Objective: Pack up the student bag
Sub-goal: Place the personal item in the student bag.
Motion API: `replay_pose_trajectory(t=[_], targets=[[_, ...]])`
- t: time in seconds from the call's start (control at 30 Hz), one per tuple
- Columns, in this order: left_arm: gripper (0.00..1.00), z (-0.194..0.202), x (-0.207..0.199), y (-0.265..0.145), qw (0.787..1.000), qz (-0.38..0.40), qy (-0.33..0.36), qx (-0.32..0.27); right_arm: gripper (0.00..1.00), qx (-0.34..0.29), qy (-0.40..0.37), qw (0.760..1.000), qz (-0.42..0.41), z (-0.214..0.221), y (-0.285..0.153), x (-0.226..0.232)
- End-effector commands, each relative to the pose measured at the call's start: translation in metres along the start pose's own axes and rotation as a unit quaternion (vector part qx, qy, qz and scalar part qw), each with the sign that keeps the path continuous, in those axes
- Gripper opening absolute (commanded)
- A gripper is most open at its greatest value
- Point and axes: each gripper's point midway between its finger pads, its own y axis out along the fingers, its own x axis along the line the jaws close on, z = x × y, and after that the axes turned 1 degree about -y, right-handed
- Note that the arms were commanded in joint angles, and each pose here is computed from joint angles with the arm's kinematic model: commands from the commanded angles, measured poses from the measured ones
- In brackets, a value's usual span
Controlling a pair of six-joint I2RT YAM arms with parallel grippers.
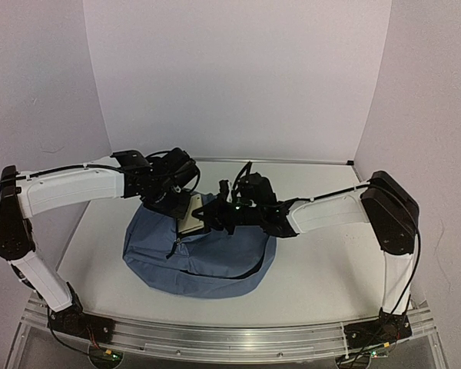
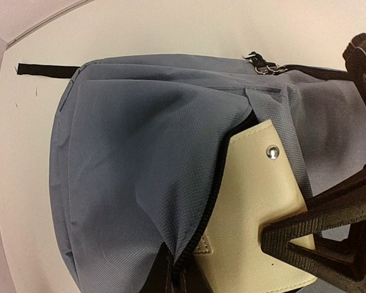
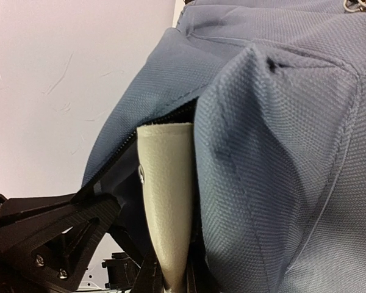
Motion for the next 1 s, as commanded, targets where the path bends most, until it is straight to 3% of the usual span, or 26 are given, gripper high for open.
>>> replay_pose_trajectory(t=[0.0, 0.27, 0.7, 0.77, 0.97], targets=[[0.00, -0.022, 0.000, -0.027, 0.999, 0.028, -0.015, -0.039, 0.00, -0.046, 0.000, 0.995, -0.091, -0.026, -0.002, 0.045], [0.00, -0.025, 0.000, -0.029, 0.998, 0.028, -0.021, -0.045, 0.00, -0.035, 0.023, 0.984, -0.173, -0.019, -0.003, 0.071], [0.00, -0.029, -0.004, -0.029, 0.998, 0.037, -0.025, -0.049, 0.00, -0.043, -0.005, 0.998, -0.047, -0.004, 0.048, 0.016], [0.00, -0.029, -0.004, -0.028, 0.998, 0.037, -0.027, -0.048, 0.04, -0.044, -0.015, 0.998, -0.036, -0.004, 0.052, 0.013], [0.00, -0.028, -0.001, -0.026, 0.998, 0.027, -0.036, -0.047, 0.31, -0.066, -0.055, 0.996, -0.003, -0.012, 0.039, 0.020]])
